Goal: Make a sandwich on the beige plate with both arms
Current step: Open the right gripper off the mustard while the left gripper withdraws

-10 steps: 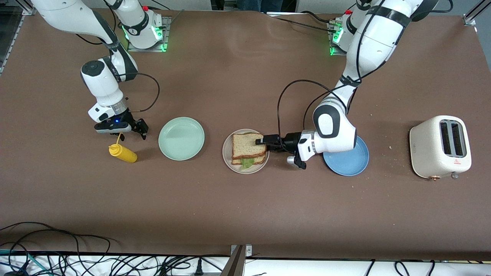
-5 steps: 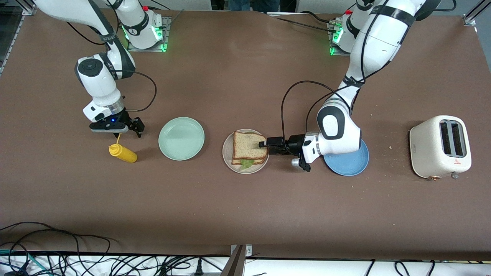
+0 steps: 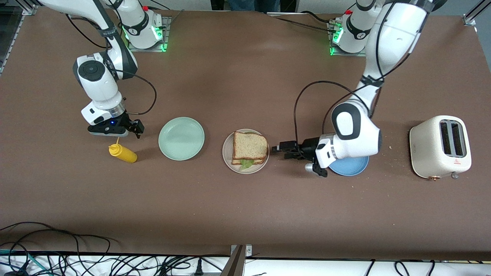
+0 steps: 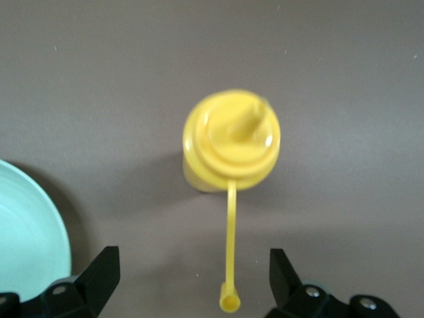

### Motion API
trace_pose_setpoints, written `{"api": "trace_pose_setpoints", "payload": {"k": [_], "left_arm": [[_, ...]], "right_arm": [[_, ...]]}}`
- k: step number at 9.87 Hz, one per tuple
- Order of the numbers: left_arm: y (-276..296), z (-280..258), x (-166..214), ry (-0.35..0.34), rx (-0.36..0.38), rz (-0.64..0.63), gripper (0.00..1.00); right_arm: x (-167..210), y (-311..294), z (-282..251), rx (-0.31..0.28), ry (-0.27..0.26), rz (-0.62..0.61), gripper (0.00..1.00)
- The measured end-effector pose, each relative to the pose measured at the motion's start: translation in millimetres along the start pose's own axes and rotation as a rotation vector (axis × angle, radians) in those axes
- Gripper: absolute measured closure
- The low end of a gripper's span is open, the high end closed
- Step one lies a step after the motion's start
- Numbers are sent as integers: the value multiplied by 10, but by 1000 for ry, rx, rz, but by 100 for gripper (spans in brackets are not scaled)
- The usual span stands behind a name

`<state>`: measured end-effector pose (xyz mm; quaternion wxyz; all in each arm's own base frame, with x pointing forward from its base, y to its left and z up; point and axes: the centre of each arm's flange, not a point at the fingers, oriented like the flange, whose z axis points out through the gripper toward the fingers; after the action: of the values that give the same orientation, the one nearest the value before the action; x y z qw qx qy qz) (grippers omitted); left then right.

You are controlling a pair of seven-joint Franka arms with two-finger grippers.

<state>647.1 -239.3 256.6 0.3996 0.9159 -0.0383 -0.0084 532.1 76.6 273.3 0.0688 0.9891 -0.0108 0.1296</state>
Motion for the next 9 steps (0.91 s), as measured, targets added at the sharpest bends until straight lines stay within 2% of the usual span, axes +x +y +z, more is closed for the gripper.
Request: {"api": "trace_pose_setpoints", "payload": {"k": [1, 3, 4, 6, 9], "left_arm": [[60, -203, 26, -13, 68, 10, 0], [37, -518, 21, -64, 145, 16, 0], [-21, -654, 6, -96, 197, 15, 0], [-71, -965, -42, -151, 352, -5, 0], [-94, -1505, -87, -167, 539, 13, 0]], "right_arm": [[105, -29, -102, -7, -9, 16, 0], [297, -57, -287, -20, -44, 53, 0], [406, -51, -402, -15, -69, 72, 0], [597, -76, -674, 23, -95, 90, 0], [819, 65, -941, 41, -130, 109, 0]]}}
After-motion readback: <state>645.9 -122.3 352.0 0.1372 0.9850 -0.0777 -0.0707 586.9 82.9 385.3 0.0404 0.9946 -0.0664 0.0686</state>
